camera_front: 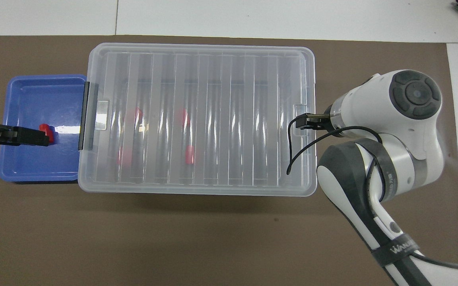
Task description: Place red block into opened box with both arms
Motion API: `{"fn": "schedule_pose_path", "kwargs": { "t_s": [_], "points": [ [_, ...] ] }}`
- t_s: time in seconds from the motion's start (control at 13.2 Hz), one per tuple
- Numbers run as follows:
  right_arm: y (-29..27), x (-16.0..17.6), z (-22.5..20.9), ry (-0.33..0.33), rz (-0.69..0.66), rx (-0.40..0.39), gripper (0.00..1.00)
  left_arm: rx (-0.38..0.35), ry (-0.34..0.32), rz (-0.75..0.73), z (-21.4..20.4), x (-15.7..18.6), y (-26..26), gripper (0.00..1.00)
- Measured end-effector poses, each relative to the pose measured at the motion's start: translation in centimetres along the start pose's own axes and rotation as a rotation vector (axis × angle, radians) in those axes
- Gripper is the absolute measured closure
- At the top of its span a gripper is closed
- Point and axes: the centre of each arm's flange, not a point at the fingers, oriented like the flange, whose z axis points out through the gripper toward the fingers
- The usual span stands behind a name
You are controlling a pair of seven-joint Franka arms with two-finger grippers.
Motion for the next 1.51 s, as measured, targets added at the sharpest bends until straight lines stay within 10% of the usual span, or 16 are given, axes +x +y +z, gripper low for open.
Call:
{"fn": "schedule_pose_path", "kwargs": {
  "t_s": [1.51],
  "points": [
    [14.1, 1.2, 0.6, -0.051, -0.138, -0.026, 0.0, 0.007, 0.021, -0.034, -1.1, -0.5, -1.1, 0.0]
  ]
}}
